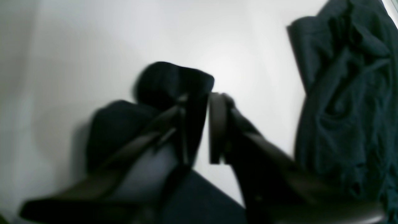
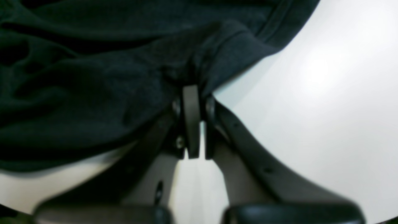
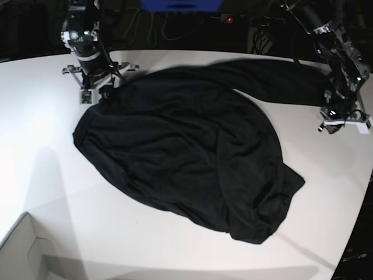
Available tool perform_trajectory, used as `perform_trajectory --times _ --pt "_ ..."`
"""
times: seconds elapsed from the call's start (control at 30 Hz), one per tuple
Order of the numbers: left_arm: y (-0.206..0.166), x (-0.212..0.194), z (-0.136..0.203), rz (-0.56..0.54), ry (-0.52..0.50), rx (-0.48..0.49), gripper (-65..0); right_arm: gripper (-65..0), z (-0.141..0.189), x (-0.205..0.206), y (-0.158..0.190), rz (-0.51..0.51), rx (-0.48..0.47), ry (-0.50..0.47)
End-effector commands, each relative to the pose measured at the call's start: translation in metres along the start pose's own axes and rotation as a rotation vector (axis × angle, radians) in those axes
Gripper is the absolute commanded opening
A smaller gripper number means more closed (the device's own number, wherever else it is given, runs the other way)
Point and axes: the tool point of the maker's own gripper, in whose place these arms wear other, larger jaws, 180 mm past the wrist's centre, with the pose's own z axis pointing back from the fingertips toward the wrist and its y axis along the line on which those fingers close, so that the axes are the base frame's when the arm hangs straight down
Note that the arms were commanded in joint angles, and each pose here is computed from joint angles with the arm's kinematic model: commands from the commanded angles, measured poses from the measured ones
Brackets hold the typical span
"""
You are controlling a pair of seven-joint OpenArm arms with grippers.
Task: Layout the t-shirt on the table in an organized manner, then fold the t-shirt properly
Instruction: 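Stretch the sleeve outward with the left gripper, then release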
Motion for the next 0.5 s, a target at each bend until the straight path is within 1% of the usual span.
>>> perform_trajectory --times 0.0,0.1,0.2,0.27,0.3,0.4,0.47 --pt "-0.007 0.009 0.001 -0.005 -0.031 -0.019 -47.2 -65.0 0.002 0.011 0.000 0.001 0.001 -0.040" --pt "-0.021 -0.004 -0.001 -0.017 -0.003 -0.046 -38.4 -65.0 0.002 0.011 0.000 0.001 0.001 -0.042" --pt "-0.021 -0.001 0.012 -0.050 -0.026 -0.046 -32.6 -65.0 0.002 0.012 0.000 0.002 0.001 -0.043" --pt "-0.025 0.012 0.022 -0.074 -0.067 -0.053 -32.1 -65.0 0.002 0.012 0.000 0.002 0.001 -0.043" --pt "-0.021 0.020 0.026 -0.083 -0.088 -0.043 -32.1 -65.0 0.002 0.012 0.000 0.002 0.001 -0.043" --pt "0.007 0.042 0.036 -0.039 -0.152 0.022 -32.0 -65.0 0.001 0.013 0.001 0.003 0.004 -0.045" --pt "0.025 0.055 0.034 -0.003 -0.173 0.056 -32.0 -65.0 0.001 0.013 0.003 0.004 0.008 -0.045"
